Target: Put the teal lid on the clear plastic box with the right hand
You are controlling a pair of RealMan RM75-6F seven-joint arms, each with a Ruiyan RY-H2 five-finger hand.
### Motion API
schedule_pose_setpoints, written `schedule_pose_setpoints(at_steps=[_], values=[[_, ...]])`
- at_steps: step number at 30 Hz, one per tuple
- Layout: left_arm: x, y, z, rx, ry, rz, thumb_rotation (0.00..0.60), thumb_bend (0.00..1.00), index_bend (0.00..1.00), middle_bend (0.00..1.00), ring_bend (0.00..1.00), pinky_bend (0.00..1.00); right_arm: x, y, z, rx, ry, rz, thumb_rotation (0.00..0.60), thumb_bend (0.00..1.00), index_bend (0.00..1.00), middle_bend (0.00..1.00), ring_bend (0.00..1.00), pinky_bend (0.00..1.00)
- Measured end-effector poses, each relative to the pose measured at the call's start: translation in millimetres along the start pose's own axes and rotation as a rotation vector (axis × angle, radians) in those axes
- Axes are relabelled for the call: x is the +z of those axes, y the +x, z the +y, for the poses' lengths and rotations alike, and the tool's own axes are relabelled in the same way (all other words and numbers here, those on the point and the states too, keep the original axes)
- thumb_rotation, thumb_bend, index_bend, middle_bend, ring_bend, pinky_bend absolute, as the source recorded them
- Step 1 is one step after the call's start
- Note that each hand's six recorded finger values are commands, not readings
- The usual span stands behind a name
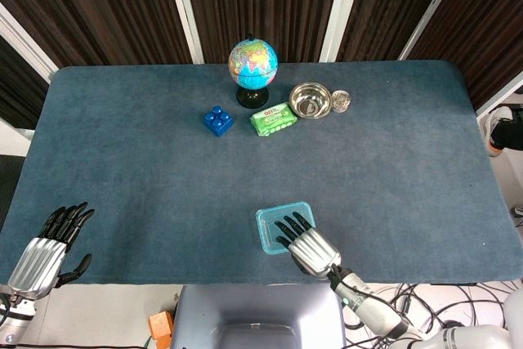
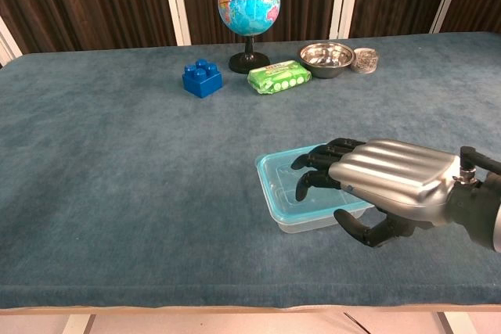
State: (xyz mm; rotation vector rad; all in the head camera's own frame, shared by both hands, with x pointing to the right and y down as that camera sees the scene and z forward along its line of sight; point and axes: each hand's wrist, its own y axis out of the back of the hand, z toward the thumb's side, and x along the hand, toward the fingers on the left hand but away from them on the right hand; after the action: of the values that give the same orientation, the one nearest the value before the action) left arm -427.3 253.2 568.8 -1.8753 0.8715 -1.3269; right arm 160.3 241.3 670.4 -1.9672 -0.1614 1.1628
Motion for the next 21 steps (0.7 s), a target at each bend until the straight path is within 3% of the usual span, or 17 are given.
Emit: schedule_pose_setpoints(at_steps=[12, 21], values=[[0, 0, 1, 0.003, -0.001, 0.0, 0.6, 0.39, 0.0, 0.0, 0.0, 0.0, 0, 0, -2, 0.0, -0.003, 0.001, 0.6, 0.63, 0.3, 0.04, 0.0, 0.0], [0, -1, 1, 0.006, 0.0, -0.002, 0.6, 0.39, 0.0, 0.0, 0.0, 0.0, -10, 9, 26, -0.103, -0.034, -0.022, 0.6, 0.63, 0.2, 0.04, 0.0, 0.0]])
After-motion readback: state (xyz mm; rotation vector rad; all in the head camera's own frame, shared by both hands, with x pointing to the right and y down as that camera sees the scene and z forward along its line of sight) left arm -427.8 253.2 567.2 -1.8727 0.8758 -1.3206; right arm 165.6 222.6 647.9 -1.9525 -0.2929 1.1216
